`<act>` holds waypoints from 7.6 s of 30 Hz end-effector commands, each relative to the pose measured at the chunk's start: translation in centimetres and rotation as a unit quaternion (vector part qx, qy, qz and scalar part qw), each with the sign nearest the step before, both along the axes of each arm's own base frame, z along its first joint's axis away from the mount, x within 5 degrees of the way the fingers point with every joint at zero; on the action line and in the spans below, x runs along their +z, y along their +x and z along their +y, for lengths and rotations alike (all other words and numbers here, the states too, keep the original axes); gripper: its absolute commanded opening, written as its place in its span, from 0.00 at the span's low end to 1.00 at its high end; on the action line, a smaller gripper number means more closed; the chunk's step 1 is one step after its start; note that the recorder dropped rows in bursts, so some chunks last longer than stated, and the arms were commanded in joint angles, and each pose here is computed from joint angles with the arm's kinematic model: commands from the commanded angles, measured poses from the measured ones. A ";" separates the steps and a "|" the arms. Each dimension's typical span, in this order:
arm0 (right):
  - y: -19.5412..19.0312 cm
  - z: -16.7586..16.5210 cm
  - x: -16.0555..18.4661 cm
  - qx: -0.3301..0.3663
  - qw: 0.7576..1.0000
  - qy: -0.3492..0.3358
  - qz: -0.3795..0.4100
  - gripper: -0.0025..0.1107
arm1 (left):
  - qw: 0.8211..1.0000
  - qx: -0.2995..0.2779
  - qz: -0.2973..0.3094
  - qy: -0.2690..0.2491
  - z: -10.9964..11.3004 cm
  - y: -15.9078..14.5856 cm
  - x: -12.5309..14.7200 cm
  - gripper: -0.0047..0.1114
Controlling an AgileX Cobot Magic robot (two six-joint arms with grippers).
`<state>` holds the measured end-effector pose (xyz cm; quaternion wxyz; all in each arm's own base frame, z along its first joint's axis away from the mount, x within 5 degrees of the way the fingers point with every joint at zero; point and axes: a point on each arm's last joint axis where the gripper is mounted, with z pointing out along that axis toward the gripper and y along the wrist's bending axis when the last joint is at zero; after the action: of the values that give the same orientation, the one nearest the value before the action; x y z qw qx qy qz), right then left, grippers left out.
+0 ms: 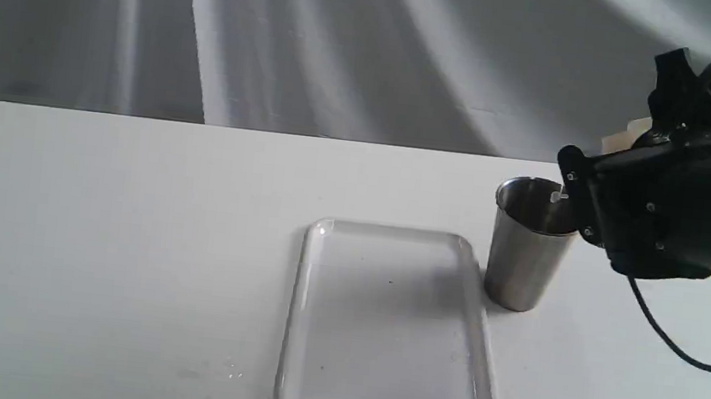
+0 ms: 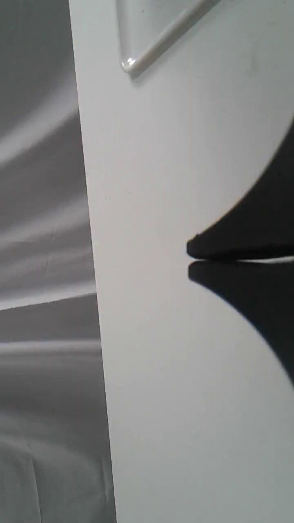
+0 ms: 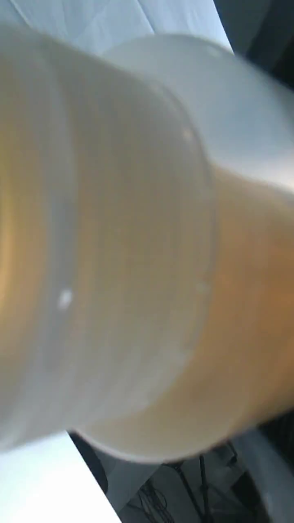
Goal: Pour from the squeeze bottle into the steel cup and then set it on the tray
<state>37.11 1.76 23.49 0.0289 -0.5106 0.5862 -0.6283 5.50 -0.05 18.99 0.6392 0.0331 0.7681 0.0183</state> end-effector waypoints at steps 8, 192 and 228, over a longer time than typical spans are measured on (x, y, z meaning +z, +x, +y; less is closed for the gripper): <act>-0.3 -0.2 2.0 0.002 0.999 -0.028 -0.019 0.11 | 1.000 0.001 -0.002 -0.003 0.0 0.0 -0.1 0.04; 0.1 14.0 -5.7 0.020 0.544 0.834 -0.090 0.11 | 1.000 0.001 -0.002 -0.002 0.0 0.0 -0.1 0.04; -0.5 14.0 -8.8 -0.004 0.575 0.816 -0.064 0.11 | 1.000 0.001 -0.002 -0.002 0.0 0.0 -0.1 0.04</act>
<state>36.61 15.60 14.22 0.4526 -0.2294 0.8579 0.0806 5.50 -0.05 18.99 0.6392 0.0328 0.7681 0.0181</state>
